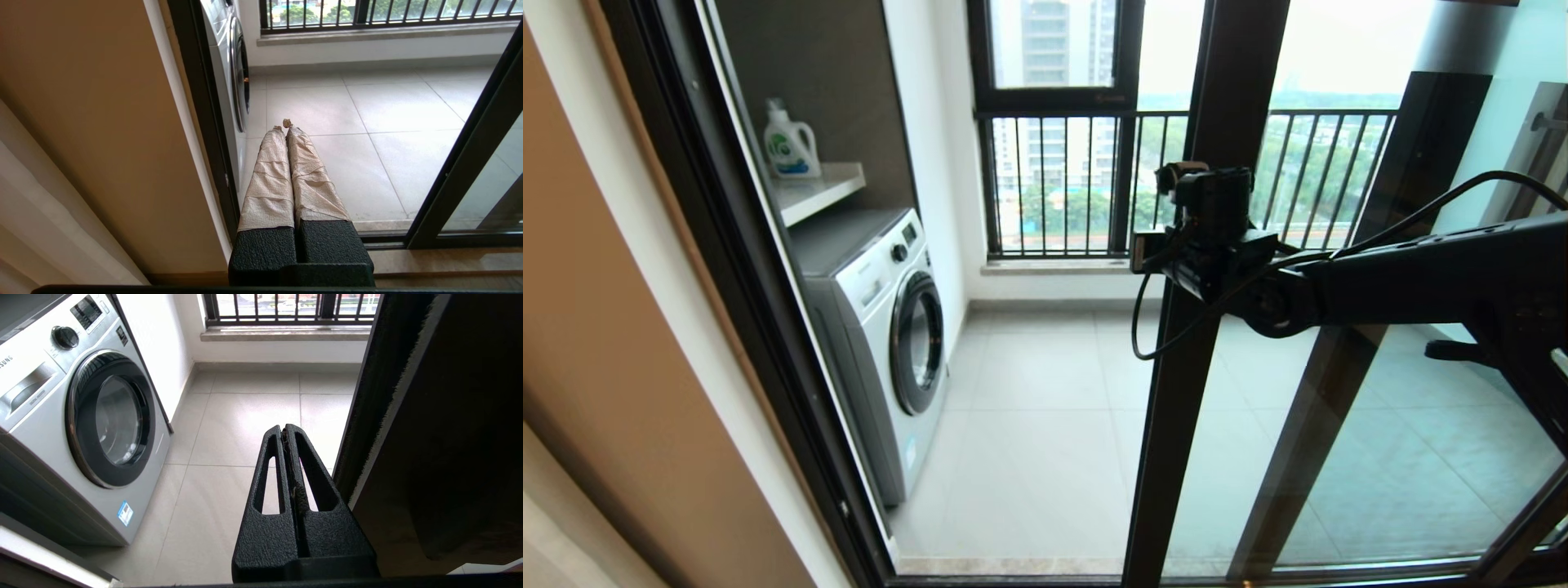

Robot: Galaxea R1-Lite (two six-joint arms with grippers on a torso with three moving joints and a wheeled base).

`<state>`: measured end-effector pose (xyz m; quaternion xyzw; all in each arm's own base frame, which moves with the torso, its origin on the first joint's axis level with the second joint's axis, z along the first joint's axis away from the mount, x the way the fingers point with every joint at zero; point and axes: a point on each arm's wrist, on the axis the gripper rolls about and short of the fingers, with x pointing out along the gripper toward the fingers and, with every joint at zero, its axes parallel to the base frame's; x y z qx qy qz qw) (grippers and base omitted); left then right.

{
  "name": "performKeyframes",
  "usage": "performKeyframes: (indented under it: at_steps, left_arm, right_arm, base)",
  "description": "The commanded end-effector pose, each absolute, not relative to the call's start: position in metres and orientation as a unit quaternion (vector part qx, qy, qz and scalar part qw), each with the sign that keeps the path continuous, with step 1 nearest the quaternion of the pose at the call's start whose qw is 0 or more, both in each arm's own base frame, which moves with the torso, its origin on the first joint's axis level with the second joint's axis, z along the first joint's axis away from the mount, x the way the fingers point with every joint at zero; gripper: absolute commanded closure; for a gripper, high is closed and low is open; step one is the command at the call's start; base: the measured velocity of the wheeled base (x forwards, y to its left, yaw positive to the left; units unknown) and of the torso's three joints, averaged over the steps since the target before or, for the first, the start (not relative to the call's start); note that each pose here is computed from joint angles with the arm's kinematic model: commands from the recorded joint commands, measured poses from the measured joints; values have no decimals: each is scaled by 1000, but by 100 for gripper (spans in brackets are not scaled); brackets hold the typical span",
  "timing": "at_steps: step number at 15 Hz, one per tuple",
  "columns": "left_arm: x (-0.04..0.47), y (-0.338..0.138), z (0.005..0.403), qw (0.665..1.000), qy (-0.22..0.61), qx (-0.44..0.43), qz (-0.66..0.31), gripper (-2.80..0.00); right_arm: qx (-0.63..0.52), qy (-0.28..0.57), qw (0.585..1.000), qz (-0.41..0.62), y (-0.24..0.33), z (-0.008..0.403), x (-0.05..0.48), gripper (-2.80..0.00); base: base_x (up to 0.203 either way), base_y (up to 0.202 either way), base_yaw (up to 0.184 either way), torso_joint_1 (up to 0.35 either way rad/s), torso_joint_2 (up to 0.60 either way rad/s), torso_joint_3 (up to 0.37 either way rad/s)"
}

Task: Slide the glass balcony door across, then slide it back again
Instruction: Open the slid door

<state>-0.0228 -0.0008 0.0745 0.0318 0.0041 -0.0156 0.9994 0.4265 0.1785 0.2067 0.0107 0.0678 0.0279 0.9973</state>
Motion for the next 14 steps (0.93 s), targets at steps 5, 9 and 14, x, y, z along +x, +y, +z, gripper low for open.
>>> performKeyframes:
  at_steps: [5,9,14]
  left_arm:
    - [-23,-1,75,999,5,32,-16,0]
    - [-23,-1,75,999,5,32,-16,0]
    - [-23,-1,75,999,5,32,-16,0]
  right_arm:
    - [13,66,998,8,157,210,422,0]
    - [15,61,998,-6,144,210,424,0]
    - [14,60,998,-27,123,213,422,0]
  base:
    - [0,0,0,0,0,0]
    - [0,0,0,0,0,0]
    - [0,0,0,0,0,0]
